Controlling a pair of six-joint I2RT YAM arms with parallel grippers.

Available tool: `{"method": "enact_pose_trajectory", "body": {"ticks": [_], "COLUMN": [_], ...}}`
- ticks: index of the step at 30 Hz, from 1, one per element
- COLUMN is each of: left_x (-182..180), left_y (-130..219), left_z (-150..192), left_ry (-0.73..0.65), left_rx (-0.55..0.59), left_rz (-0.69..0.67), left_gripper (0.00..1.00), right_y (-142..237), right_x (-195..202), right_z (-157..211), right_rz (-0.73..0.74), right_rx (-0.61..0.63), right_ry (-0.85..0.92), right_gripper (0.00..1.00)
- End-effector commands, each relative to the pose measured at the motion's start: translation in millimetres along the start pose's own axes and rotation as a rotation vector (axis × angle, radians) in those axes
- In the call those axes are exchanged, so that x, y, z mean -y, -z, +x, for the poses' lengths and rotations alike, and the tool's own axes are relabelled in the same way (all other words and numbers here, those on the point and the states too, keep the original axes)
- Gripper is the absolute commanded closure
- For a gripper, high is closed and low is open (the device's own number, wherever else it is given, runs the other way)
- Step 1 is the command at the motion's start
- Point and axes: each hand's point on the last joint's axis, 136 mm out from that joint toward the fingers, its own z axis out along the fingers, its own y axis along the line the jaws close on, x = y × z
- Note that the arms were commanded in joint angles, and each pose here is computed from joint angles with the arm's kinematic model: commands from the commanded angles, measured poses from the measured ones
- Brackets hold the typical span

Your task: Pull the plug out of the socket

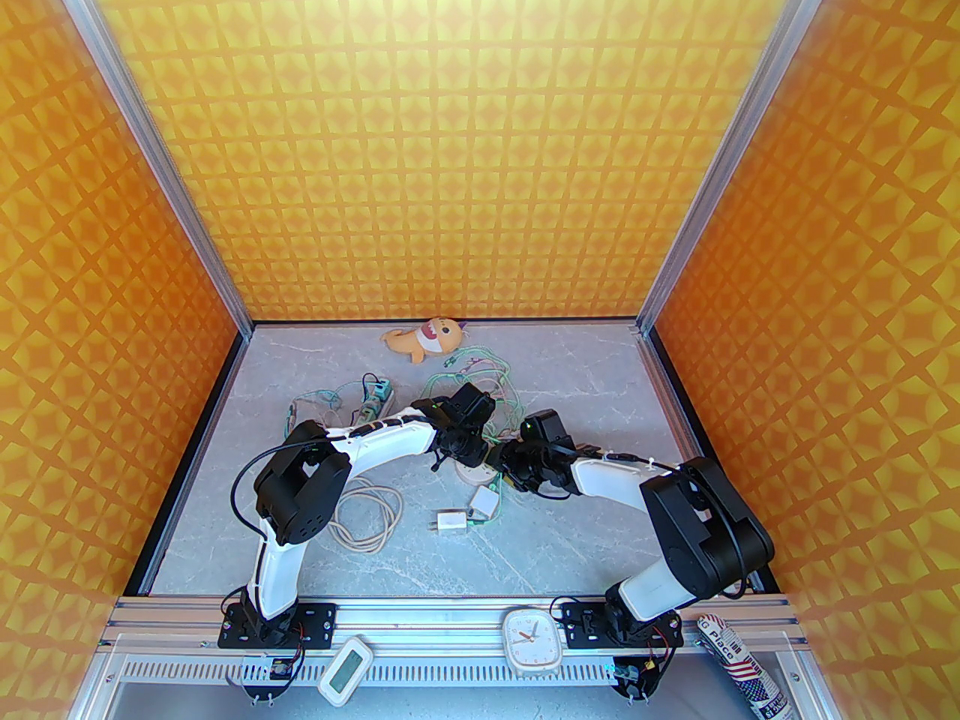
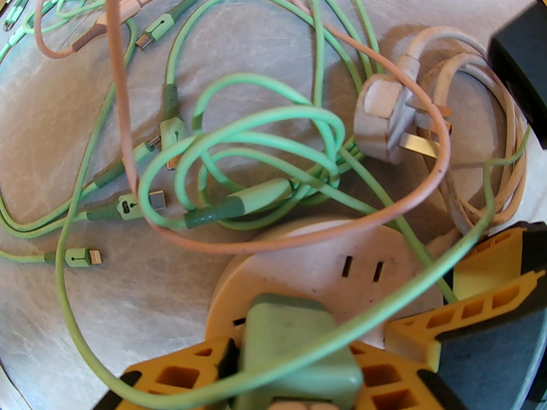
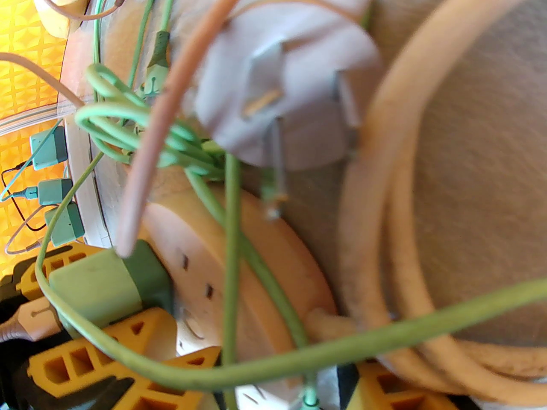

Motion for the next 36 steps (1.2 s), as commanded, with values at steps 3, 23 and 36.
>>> {"method": "enact_pose_trajectory", "body": {"ticks": [3,23,36], "left_x": [1.5,-1.5,1.8], "left_y": [0.6,31.2,25.4], "left_z": [16.6,-14.2,0.0], "left_ry": [-0.049,0.114,-0.007], "left_rx": [-0.050,0.007,-0.008], "left_rz": [0.004,0.150,0.015], "left_gripper": [0.65,0.82,0.84], "right_y": [-12.9,-7.2,-6.1], "right_x": [26.2,96.0,97.6], "right_z": [1.0,24.1,23.4], "right_rz": [0.107,0.434,0.455], "right_rx": [-0.014,-0.121,-0.127], "right_ry": [-0.009,-0.003,0.005], "right_gripper": [0.59,0.65,0.66]}}
